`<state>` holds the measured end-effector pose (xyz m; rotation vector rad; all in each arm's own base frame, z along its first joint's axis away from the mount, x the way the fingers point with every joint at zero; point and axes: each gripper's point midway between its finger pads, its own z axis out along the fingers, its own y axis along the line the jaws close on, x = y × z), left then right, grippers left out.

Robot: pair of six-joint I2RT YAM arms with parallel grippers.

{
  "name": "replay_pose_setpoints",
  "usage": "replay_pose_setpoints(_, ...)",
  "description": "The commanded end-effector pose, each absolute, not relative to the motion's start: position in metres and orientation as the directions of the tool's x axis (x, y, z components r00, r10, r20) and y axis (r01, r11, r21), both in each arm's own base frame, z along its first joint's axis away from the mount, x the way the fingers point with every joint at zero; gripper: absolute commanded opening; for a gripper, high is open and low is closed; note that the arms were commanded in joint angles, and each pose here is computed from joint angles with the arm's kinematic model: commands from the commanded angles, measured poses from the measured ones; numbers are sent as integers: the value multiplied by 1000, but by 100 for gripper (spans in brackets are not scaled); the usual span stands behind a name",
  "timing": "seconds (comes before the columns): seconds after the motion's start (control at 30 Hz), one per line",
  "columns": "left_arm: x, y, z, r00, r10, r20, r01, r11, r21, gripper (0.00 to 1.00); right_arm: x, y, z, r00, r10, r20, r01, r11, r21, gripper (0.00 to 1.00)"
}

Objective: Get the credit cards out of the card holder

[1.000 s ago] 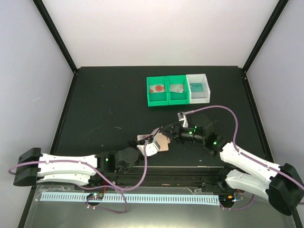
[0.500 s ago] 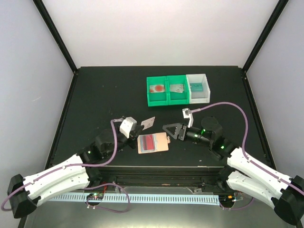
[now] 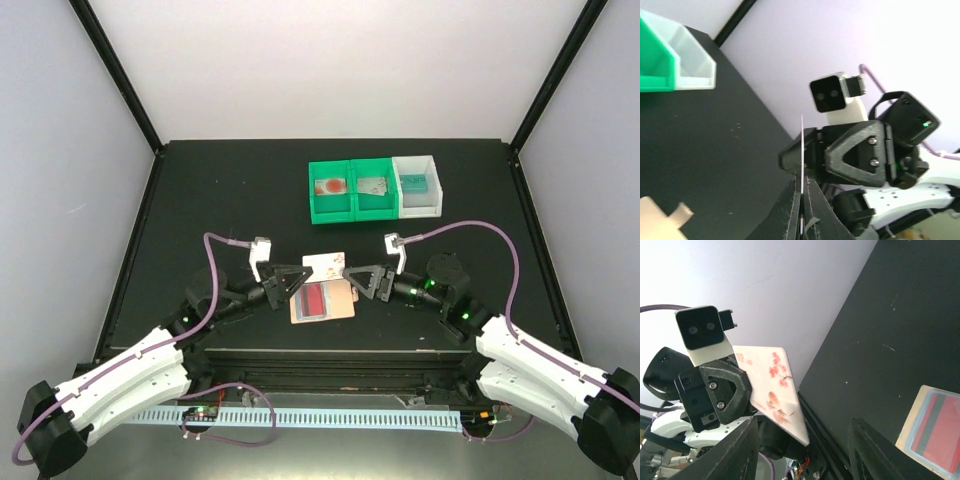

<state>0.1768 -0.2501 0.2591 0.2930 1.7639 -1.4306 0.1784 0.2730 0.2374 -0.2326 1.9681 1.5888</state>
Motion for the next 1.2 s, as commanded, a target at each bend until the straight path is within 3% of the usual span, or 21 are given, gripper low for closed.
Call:
replay_pose_setpoints(0.0,163,-255,290,-685,-350,-638,630,153,-761,2,175,277,262,-797,246,-552,-523,178,834,50)
replay_pose_setpoints(0.4,162,-248,297,-682,-398,-613,623,121,-772,2,166,283,268,-834,230,-502,-499,74,863,28)
replay_pose_setpoints(0.67,165,-243,296,-671,-435,-601,618,120,-777,2,164,284,267,-850,226,-476,-476,60,878,32)
replay_pose_setpoints(0.87,167,-242,292,-671,-442,-595,609,128,-782,2,161,286,270,-856,218,-468,-474,30,880,21)
replay_pose_setpoints(1.17,169,-238,293,-662,-473,-581,602,126,-789,2,161,288,269,-866,221,-448,-454,27,891,22)
